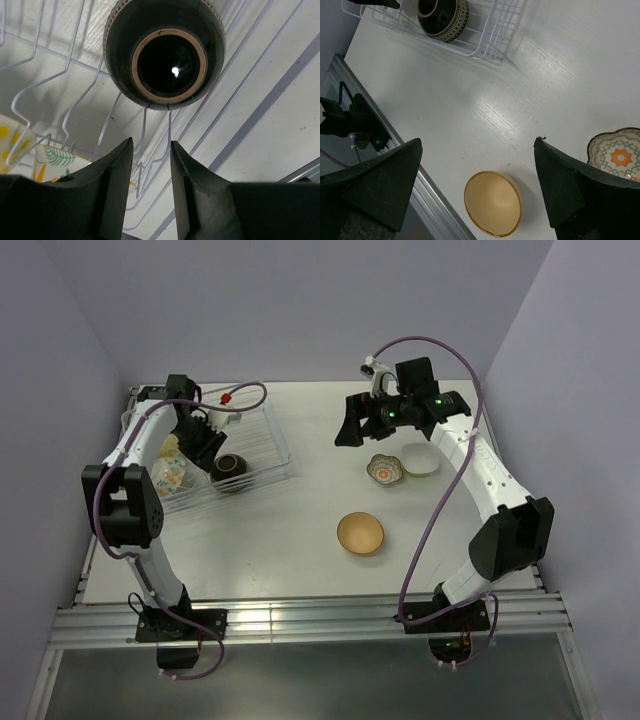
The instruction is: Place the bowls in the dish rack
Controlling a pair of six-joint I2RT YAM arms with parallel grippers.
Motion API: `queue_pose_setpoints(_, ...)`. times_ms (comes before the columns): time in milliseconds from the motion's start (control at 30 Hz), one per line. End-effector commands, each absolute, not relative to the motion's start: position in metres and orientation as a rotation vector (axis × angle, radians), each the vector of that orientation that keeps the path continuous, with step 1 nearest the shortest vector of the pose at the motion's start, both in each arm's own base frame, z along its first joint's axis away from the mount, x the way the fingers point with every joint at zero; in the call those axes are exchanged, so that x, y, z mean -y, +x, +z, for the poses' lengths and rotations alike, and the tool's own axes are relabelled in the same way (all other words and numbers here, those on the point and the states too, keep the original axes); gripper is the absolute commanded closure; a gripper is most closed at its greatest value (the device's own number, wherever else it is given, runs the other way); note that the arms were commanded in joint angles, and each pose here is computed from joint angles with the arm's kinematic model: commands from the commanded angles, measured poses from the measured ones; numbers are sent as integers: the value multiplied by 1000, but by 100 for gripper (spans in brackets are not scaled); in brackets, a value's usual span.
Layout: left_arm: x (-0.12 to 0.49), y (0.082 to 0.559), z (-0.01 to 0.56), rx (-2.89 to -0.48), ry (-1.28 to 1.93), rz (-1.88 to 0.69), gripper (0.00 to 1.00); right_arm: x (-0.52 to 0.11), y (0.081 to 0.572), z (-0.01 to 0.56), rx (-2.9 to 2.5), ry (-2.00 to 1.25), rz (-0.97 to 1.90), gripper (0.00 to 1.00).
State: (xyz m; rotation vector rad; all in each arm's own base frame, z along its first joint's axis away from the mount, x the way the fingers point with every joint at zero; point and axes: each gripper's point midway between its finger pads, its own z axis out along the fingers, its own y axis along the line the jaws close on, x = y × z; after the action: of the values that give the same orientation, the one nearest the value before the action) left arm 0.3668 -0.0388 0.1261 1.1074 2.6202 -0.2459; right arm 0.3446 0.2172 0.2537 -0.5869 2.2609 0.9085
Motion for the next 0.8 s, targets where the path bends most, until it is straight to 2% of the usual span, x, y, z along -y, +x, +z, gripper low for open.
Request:
queue_pose_setpoints(0,50,371,120,-2579,1136,-318,58,-209,338,267,-2223,-595,890,0)
queue_pose_setpoints(233,47,364,134,-2575,1158,-301,54,-201,338,250,-2261,-625,843,0)
queue_pose_setpoints(400,44,360,164,-2535,1154,-256,50,-183,338,215,-2387,-643,716,2)
queue_pose_setpoints(533,58,356,205,-2427,1127,-316,38,-168,320,176,-2525,-755,652,8)
queue_pose_setpoints(767,85,359,259,-2241,972,-408,15,-134,280,115,-2730,-939,531,10)
